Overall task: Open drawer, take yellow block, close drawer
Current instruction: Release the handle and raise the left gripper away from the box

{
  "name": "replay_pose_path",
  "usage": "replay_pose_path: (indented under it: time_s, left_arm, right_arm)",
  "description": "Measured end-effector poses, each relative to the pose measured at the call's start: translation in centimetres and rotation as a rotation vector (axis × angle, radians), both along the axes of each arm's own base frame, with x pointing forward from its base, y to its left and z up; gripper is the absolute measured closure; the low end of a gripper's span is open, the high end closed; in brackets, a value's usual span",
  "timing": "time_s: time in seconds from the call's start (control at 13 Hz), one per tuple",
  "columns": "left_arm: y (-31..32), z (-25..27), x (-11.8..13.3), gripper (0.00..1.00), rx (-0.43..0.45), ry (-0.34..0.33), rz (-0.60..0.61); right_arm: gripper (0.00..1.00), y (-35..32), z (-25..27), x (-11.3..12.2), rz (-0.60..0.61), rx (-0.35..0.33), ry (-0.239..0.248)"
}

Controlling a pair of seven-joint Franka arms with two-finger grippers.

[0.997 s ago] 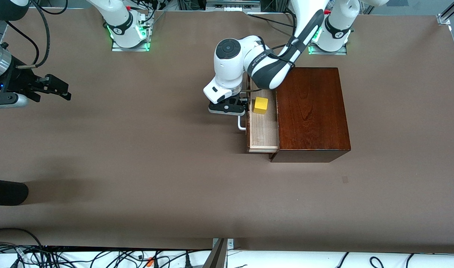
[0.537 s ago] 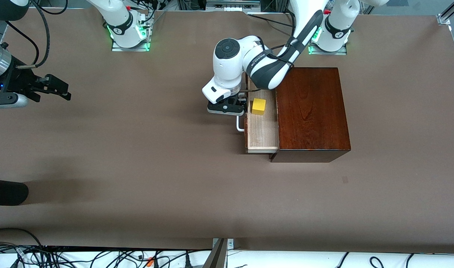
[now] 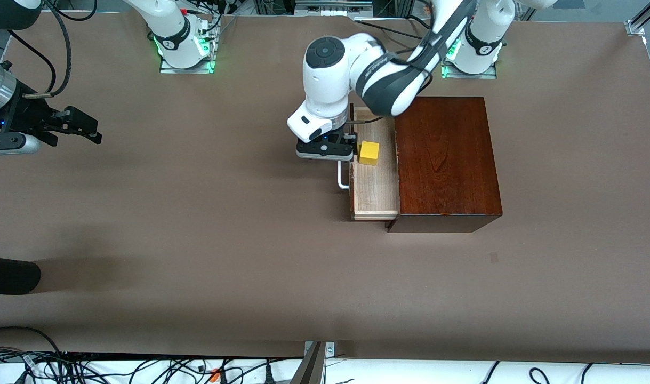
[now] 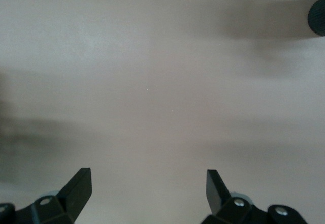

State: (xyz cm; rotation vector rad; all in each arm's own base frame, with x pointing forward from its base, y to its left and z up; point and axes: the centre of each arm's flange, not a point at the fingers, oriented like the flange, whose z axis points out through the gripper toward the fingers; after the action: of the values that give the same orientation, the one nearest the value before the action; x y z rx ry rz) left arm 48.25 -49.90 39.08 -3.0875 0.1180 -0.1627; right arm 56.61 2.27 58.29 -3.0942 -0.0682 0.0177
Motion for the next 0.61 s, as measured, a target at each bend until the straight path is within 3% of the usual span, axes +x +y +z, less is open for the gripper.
replay_pose_path:
  time_s: [0.23, 0.46, 0.61]
  left_arm:
    - [5.8, 5.5, 2.4, 0.00, 0.083, 0.032, -0.076]
    - [14.7, 11.5, 5.7, 0.00, 0.045, 0.075, -0.096]
    - [20.3, 15.1, 6.2, 0.00, 0.046, 0.079, -0.068]
  right_arm:
    - [0.00, 0.0, 0.0, 0.0, 0.000, 0.000, 0.000]
    - [0.00, 0.8, -0.2, 0.1, 0.016, 0.001, 0.004]
    - [0.00, 2.9, -1.1, 0.4, 0.057, 0.002, 0.017]
